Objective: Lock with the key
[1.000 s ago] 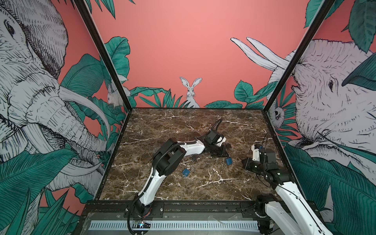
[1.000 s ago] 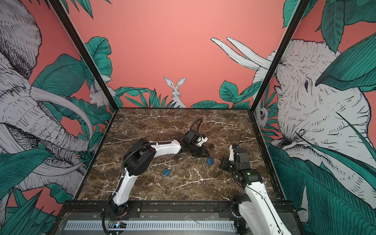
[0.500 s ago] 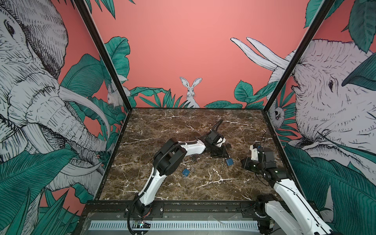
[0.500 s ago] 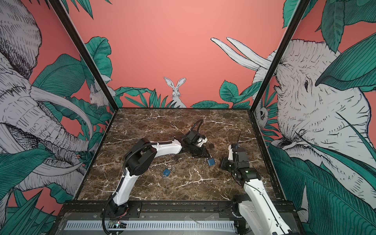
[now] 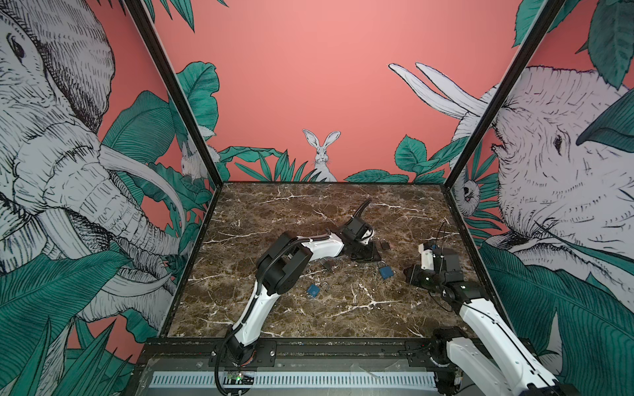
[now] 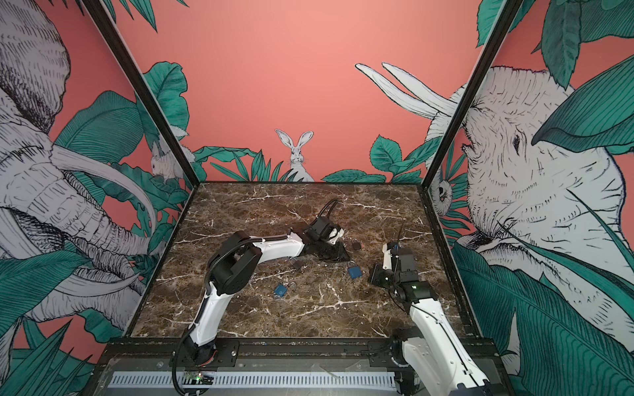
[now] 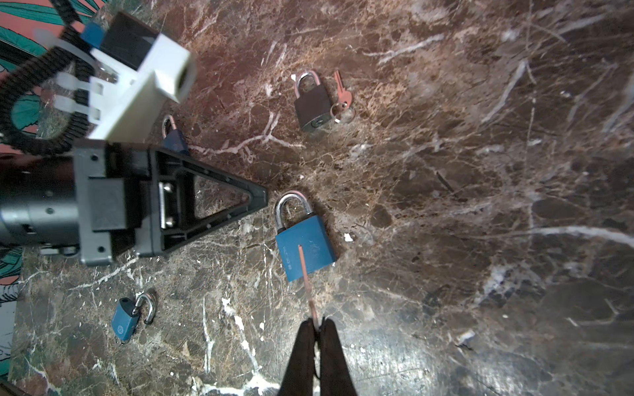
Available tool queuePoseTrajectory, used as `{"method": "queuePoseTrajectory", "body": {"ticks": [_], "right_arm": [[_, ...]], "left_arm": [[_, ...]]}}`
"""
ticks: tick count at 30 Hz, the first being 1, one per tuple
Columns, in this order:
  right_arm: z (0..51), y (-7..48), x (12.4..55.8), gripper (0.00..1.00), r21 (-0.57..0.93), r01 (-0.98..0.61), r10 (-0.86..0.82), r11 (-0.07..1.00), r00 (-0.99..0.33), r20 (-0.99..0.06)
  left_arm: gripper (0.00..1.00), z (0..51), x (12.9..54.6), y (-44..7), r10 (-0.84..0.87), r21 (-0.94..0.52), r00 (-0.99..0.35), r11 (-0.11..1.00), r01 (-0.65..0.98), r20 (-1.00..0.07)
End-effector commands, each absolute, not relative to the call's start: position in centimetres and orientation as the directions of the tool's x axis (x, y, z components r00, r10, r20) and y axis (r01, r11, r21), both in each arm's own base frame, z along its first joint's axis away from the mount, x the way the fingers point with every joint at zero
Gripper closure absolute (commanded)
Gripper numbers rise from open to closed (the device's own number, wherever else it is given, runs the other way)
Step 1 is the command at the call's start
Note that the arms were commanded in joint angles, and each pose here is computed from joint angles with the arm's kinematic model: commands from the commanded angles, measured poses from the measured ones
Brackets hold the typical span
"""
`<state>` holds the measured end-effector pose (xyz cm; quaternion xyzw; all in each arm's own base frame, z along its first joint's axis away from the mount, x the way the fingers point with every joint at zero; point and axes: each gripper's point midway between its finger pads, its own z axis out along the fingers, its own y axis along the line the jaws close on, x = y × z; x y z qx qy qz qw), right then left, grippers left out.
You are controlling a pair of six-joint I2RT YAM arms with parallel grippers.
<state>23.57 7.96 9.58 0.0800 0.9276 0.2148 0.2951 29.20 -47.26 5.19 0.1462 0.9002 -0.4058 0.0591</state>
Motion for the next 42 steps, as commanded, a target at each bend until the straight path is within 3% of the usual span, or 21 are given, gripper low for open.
{"method": "queuePoseTrajectory", "body": {"ticks": [1, 17, 31, 37, 42], "right_arm": [[9.2, 8.4, 24.1, 1.0, 0.47, 0.011, 0.286, 0.882, -0.806, -0.518], [6.9, 9.0, 26.8, 1.0, 0.47, 0.033, 0.295, 0.882, -0.817, -0.496], [4.6, 9.8, 28.5, 1.0, 0.437, 0.042, 0.271, 0.899, -0.836, -0.477], [4.4, 9.8, 28.8, 0.95, 0.432, 0.041, 0.269, 0.901, -0.833, -0.483], [4.6, 9.9, 28.9, 0.81, 0.431, 0.036, 0.265, 0.902, -0.833, -0.485]], "left_arm": [[0.69, 9.7, 30.0, -46.3, 0.185, -0.72, -0.934, 0.598, 0.353, -0.304], [0.69, 16.7, 29.7, -42.4, 0.059, -0.747, -0.884, 0.512, 0.425, -0.463], [0.69, 17.1, 30.4, -41.1, -0.014, -0.785, -0.889, 0.475, 0.396, -0.457], [0.69, 17.0, 30.5, -41.0, -0.02, -0.788, -0.891, 0.476, 0.391, -0.454], [0.69, 17.0, 30.6, -41.2, -0.023, -0.794, -0.893, 0.468, 0.388, -0.449]]}}
